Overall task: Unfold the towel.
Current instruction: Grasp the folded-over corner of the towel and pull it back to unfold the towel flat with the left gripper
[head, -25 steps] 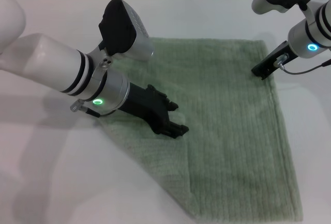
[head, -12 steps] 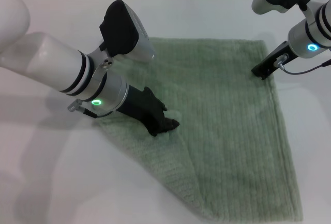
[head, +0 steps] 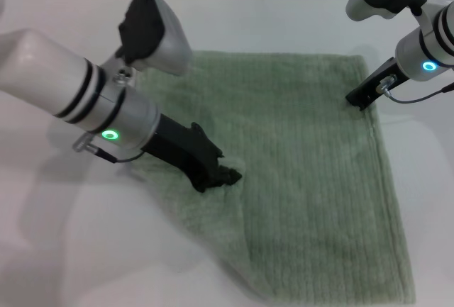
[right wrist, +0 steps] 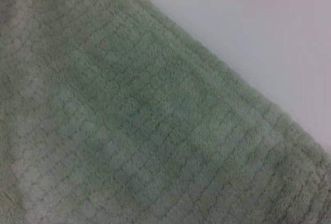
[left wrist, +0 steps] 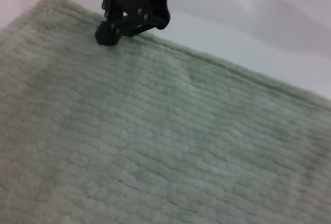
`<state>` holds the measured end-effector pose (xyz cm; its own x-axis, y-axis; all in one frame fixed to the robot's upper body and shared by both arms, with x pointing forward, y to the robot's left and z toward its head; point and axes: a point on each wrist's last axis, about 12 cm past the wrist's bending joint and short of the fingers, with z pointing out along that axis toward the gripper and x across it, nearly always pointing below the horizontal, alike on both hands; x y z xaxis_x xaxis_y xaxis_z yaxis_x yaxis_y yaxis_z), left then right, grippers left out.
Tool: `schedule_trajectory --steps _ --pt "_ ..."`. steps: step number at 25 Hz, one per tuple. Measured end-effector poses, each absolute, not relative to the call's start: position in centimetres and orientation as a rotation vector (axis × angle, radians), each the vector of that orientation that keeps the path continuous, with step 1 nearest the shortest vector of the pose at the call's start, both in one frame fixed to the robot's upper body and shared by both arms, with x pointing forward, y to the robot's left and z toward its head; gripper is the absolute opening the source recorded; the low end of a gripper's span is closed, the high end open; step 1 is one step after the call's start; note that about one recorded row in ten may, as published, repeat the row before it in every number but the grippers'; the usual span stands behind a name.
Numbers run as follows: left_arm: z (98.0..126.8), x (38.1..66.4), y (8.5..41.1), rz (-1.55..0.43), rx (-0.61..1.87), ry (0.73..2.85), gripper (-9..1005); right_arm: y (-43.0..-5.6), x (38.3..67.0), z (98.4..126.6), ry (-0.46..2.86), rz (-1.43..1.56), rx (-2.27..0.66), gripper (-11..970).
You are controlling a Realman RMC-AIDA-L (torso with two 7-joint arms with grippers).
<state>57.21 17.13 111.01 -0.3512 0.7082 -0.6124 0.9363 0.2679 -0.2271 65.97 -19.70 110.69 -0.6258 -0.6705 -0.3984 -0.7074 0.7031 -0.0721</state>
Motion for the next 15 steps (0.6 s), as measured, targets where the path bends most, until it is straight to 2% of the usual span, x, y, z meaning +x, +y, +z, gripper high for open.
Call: schedule_trajectory --steps 5,15 --pt "111.9 57.2 19.1 -0.862 1.464 2.188 66 -19.7 65.9 110.6 2.516 0.124 -1.072 16" --pt "112.7 56.7 20.8 -0.872 1.528 2.269 65 -19.8 65.9 110.3 2.524 0.117 -1.07 17"
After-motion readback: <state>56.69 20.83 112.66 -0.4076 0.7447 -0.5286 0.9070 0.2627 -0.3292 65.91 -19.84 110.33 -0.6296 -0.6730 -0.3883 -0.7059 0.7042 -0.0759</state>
